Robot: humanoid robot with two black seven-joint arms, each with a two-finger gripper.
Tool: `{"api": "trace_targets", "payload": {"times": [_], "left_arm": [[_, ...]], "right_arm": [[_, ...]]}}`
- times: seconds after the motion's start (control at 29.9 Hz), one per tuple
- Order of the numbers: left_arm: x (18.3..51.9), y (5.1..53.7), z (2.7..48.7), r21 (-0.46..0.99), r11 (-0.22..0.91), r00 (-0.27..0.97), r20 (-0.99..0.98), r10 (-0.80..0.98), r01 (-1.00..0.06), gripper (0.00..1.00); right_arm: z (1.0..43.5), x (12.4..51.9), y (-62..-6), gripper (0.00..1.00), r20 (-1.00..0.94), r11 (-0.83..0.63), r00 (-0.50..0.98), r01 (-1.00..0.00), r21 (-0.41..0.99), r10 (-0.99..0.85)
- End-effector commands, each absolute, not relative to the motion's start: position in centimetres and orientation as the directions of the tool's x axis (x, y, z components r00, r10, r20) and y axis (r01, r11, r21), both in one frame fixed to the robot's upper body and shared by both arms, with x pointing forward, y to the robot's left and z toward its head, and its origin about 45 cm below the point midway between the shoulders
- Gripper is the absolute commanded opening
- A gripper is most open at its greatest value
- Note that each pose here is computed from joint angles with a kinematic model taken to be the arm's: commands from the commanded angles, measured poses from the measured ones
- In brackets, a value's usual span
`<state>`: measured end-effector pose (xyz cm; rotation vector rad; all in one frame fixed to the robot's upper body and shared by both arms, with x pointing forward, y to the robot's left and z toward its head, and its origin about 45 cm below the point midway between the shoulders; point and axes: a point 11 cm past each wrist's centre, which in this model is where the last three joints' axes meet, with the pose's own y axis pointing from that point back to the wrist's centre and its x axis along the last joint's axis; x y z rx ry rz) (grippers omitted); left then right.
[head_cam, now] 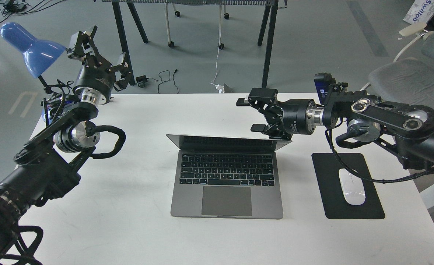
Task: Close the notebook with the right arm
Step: 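Push the laptop screen's back edge down with the right gripper, then press the screen fully down onto the keyboard with the right gripper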
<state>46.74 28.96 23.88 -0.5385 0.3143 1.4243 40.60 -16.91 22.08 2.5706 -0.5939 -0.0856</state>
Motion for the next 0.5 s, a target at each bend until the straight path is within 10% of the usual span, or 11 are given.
{"api": "trace_targets", "payload": {"times": [0.0, 0.47], "left_arm": [[46.7, 29.0, 23.9, -0.163, 0.055, 0.133, -0.514, 0.847, -0.985, 1.0], [46.7, 28.9, 23.9, -0.165, 0.057, 0.136, -0.515, 0.847, -0.985, 1.0]], "right_arm": [[21.1, 39.4, -16.4, 1.0, 0.046, -0.784, 0.923, -0.351, 0.512, -0.383], [17.3, 36.4, -16.3, 1.0, 0.044, -0.739, 0.96, -0.242, 0.628, -0.277]]}}
